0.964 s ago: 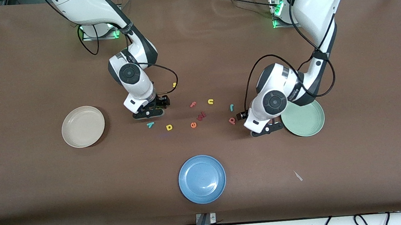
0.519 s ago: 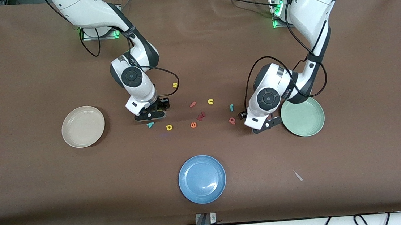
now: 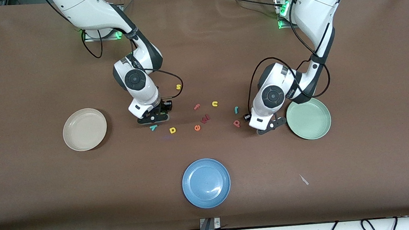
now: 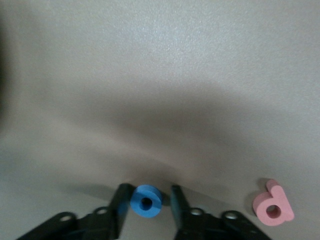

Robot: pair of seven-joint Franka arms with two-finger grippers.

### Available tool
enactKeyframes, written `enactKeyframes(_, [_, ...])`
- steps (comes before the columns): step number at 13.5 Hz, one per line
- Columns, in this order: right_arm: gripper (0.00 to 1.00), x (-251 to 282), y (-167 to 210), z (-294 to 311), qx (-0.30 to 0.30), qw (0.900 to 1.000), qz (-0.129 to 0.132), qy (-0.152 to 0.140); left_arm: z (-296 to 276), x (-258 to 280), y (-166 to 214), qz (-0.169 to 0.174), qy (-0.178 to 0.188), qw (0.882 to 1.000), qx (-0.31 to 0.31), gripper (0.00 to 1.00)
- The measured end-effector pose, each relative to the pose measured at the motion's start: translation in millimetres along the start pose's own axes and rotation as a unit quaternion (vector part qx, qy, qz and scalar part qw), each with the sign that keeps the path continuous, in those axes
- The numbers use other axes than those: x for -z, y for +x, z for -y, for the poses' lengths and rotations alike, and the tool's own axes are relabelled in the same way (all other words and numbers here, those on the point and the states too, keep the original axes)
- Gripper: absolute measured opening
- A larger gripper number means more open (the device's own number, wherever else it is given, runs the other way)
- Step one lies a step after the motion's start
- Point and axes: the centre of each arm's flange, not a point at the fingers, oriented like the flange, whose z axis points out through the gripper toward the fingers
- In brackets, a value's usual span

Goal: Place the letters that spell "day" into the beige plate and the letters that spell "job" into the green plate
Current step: 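Grasp the b with the right gripper while the left gripper grasps the o, then drop the b on the beige plate while the left gripper drops the o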

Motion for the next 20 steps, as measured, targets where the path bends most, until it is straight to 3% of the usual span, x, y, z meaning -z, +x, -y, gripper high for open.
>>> enactKeyframes(1, [0.52,0,0,0,0.0,1.0,0.0,0.0,1,2,0,-0.001,0.0,1.0,0.001,0.25])
enactKeyframes(7, [0.34,2,1,0,-0.001,1.0,0.002,-0.001,16,34,13,-0.003,0.006,1.0,0.014,0.25])
enactKeyframes(12, [0.28,3,2,-1,-0.001,1.0,0.004,-0.003,100,103,77,0.04,0.041,0.998,-0.041,0.25])
enactKeyframes(16, [0.28,30,22,11,-0.003,0.998,0.051,-0.03,155,79,110,0.061,0.063,0.993,-0.073,0.25])
enactKeyframes(19, [0.28,68,46,3,-0.019,0.998,0.051,-0.039,157,43,114,0.077,0.065,0.992,-0.079,0.25])
enactKeyframes(20, [0.28,77,52,-10,-0.024,0.998,0.049,-0.044,153,35,113,0.081,0.065,0.991,-0.084,0.32])
